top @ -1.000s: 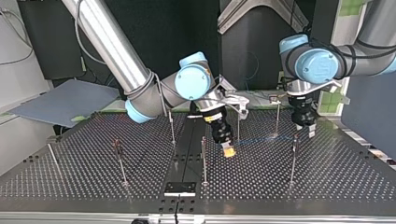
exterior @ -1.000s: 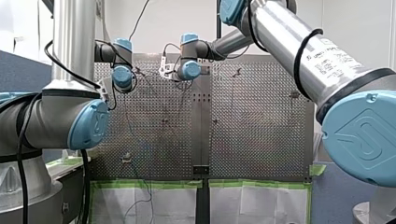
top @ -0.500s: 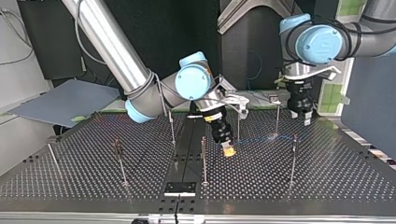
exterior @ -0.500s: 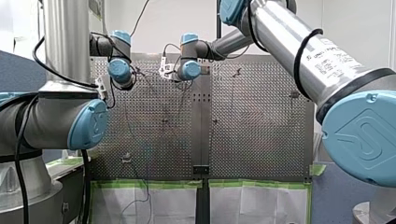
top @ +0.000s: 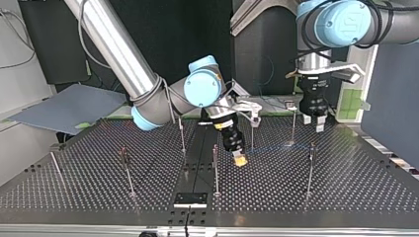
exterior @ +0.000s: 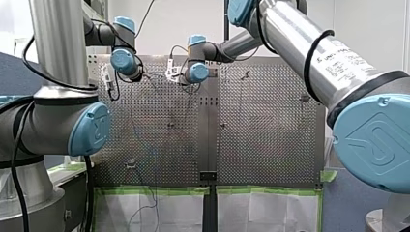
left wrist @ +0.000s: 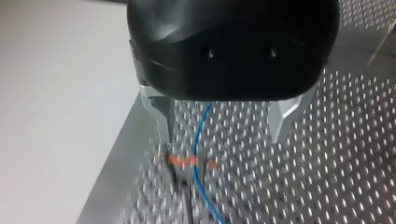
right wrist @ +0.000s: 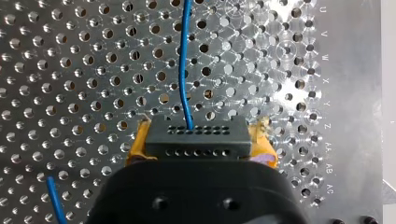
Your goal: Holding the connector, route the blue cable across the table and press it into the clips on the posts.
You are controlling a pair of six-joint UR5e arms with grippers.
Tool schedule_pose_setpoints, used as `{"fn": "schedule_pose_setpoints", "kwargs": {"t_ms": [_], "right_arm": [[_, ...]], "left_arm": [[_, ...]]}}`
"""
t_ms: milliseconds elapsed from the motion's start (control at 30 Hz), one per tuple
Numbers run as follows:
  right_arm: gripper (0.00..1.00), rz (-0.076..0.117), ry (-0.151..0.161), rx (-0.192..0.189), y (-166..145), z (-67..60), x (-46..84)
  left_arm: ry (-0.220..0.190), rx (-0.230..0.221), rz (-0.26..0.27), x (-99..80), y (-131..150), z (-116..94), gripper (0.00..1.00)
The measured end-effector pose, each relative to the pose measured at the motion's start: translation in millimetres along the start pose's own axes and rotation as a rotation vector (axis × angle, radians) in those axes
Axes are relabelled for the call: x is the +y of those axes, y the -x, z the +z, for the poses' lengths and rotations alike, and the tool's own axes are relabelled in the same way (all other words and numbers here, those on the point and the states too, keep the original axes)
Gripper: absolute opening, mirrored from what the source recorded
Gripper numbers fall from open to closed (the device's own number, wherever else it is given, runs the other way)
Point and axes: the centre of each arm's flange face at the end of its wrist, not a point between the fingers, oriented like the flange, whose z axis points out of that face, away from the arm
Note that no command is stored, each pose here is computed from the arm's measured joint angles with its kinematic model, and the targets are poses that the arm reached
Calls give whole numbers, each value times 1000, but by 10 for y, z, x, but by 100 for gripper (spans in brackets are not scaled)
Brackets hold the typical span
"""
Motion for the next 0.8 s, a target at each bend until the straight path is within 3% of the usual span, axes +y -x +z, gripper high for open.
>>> {"fn": "schedule_pose_setpoints", "kwargs": {"t_ms": [267, 800], "right_arm": [[0, 0, 0, -1, 1, 0, 3], [0, 0, 2, -2, 0, 1, 17]], "left_arm": [[-75, -8, 71, -178, -115, 55, 100], [-92, -101, 77, -340, -149, 328, 100]]}}
